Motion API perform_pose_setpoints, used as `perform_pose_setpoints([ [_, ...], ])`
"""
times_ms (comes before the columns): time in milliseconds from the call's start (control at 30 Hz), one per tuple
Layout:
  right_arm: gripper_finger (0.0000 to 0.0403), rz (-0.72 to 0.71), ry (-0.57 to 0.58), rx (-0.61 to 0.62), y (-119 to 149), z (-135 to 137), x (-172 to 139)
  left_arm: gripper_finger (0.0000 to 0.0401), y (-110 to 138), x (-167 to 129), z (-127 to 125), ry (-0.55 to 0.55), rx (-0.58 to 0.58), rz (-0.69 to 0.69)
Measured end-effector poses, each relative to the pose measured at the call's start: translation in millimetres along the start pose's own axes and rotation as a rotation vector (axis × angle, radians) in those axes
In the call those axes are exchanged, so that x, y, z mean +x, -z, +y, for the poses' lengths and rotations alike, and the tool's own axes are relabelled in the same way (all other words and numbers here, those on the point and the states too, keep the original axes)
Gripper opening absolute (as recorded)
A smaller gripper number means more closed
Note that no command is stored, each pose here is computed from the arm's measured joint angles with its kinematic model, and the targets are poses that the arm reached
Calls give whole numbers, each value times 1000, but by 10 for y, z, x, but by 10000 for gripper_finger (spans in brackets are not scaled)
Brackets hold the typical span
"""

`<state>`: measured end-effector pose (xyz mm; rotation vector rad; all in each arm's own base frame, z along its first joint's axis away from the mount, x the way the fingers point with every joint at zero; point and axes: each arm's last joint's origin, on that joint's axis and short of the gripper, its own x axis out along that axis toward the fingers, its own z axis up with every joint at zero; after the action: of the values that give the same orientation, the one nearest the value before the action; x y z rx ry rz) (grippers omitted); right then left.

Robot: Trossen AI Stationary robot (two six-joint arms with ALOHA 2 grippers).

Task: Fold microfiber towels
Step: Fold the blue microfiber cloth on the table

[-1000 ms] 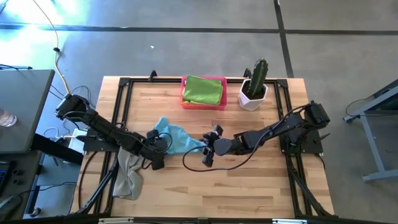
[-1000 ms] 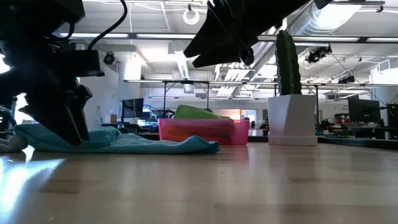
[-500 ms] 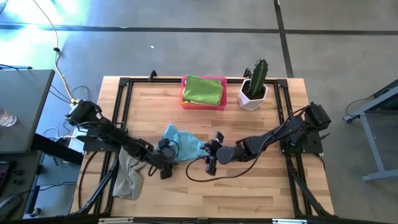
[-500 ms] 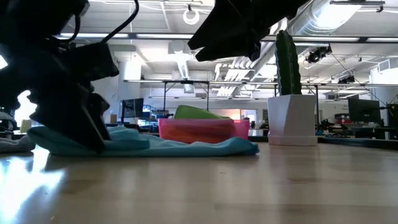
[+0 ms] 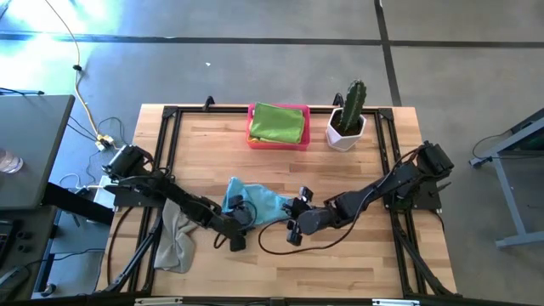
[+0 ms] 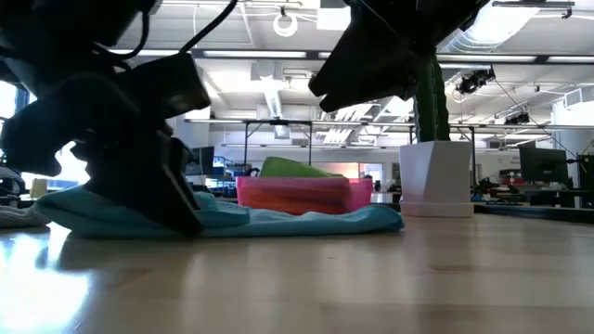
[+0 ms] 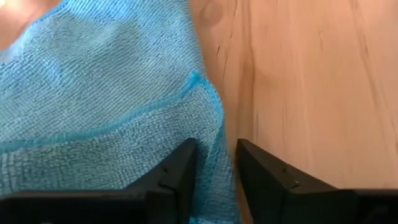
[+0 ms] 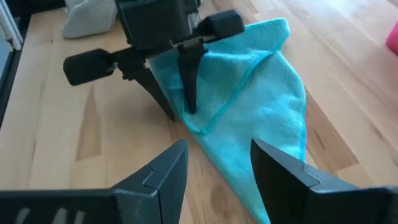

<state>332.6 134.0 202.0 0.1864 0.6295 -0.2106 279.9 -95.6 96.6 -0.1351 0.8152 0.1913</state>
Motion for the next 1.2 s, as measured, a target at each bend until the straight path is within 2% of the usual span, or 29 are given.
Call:
perform_pose_setpoints([
  [133,167,0,-5,-5,14,25,-14,77,-99,25,-77,20,19,-3],
  [300,167,7,-6,-13,31,41,-25,50,-295,2,-217,127,69,-30],
  [567,167,16,-1,-21,41,36,-24,3,-497,-91,-377,141,192,-106],
  [733,167,37,11,-33,63,23,-23,16,-499,-109,-384,104,219,-60],
  [867,167,36,11,-31,62,22,-23,33,-486,-104,-365,99,195,-32],
  [1133,167,36,11,-30,63,23,-22,121,-468,-90,-320,83,177,4],
  [1200,167,36,11,-30,63,23,-22,140,-469,-90,-317,73,204,-1],
])
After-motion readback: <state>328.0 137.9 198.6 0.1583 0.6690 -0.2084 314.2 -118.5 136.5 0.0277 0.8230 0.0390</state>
